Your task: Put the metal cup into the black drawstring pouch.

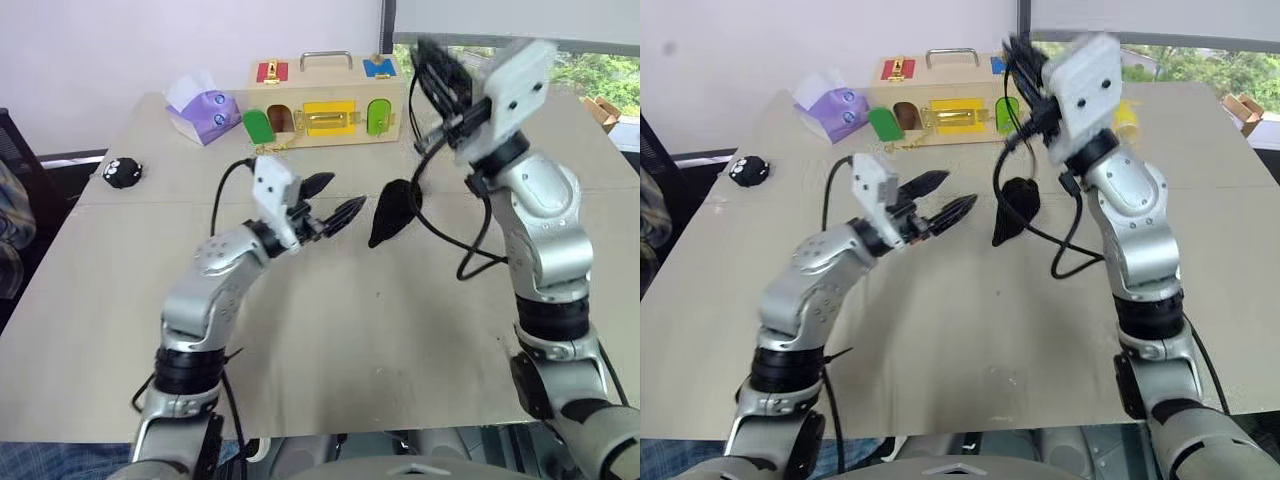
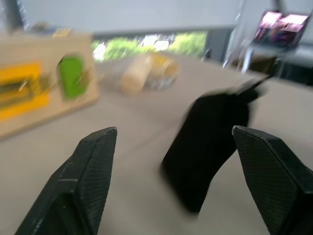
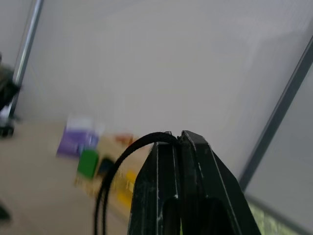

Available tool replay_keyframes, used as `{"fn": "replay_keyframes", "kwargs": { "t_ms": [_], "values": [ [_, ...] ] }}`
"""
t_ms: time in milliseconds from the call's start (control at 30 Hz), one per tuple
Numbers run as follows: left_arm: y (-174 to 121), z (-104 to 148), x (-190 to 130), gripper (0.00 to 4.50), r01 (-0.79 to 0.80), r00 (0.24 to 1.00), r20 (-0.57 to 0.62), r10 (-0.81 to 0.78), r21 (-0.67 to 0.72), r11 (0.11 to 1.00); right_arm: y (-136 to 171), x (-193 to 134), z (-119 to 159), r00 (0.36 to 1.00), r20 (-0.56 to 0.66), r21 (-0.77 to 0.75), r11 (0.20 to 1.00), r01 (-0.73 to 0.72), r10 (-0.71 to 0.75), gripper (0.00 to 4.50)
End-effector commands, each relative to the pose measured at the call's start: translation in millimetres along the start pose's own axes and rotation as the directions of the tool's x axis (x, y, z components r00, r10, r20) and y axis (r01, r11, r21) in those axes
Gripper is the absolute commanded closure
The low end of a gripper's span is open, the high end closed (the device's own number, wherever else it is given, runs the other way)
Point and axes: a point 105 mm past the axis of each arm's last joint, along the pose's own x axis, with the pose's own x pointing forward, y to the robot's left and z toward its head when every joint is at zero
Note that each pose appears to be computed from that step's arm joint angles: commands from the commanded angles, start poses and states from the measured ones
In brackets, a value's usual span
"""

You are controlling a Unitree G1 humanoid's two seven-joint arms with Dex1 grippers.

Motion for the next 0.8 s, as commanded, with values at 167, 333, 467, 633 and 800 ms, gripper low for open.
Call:
{"fn": "replay_keyframes", "kwargs": {
  "t_ms": [167, 333, 467, 633, 800],
  "values": [
    [-3, -45, -45, 0.52, -0.064, 0.988, -0.140, 0.065, 0.011, 0.998, 8, -59, -60, 0.961, -0.248, 0.078, 0.991, -0.109, 0.125, 1.75],
    [-17, -64, -62, 0.52, -0.089, 0.978, -0.190, 0.086, -0.010, 0.996, 16, -116, -81, 0.919, -0.298, 0.255, 0.949, -0.183, 0.258, 1.75],
    [-25, -78, -76, 0.52, -0.127, 0.965, -0.228, 0.128, 0.018, 0.992, 18, -168, -97, 0.896, -0.316, 0.431, 0.889, -0.157, 0.312, 1.75],
    [-35, -85, -88, 0.52, -0.131, 0.960, -0.248, 0.131, 0.017, 0.991, 25, -224, -117, 0.868, -0.349, 0.495, 0.856, -0.148, 0.352, 1.75],
    [-36, -89, -91, 0.52, -0.151, 0.958, -0.243, 0.155, 0.035, 0.988, 18, -242, -131, 0.862, -0.380, 0.450, 0.881, -0.146, 0.337, 1.75]
  ]
}}
